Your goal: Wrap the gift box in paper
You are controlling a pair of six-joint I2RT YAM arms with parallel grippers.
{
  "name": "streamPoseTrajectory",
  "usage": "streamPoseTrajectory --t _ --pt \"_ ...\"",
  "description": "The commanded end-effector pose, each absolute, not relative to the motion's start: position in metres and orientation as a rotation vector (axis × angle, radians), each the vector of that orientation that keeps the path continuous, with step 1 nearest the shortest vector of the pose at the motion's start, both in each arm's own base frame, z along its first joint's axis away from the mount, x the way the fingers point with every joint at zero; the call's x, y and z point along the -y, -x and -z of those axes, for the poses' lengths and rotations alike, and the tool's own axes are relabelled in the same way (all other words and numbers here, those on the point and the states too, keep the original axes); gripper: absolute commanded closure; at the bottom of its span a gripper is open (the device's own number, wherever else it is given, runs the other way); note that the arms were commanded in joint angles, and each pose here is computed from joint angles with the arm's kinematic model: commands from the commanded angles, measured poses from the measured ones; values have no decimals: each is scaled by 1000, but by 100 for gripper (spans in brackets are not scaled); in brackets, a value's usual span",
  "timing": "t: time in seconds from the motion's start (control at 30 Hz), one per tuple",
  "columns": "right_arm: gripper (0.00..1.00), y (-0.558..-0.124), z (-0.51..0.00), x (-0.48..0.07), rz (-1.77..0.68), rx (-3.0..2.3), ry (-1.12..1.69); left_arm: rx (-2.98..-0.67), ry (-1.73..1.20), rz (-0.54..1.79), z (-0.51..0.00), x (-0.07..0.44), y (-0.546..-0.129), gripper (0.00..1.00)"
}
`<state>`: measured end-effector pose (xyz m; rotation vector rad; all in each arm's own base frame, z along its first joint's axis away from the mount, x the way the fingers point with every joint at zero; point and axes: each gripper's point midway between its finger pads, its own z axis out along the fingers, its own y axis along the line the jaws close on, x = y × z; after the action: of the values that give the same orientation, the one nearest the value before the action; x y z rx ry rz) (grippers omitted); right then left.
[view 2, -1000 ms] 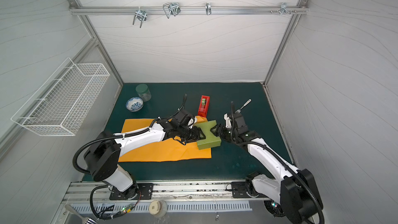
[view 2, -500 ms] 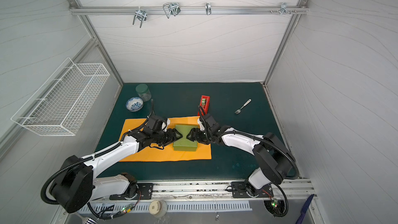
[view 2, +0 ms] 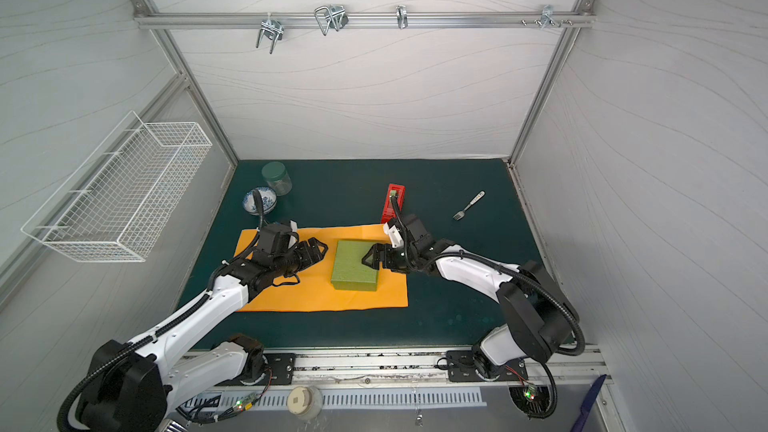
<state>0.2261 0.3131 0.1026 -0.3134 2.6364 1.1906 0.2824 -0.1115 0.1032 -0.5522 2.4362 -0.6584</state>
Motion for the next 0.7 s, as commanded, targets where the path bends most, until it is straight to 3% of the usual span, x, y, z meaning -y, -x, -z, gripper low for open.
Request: streamPoseTrajectory --t 0.0,0.33,0.67 --pt "10 -226 -101 -328 -1249 -2632 331 -2392 668 683 -96 96 -302 18" --pt "10 -218 -108 -378 -1354 -2609 490 -2438 722 593 -75 81 -311 20" --pt "13 -274 -92 -243 -1023 -2619 214 -2335 730 560 -100 63 -309 19"
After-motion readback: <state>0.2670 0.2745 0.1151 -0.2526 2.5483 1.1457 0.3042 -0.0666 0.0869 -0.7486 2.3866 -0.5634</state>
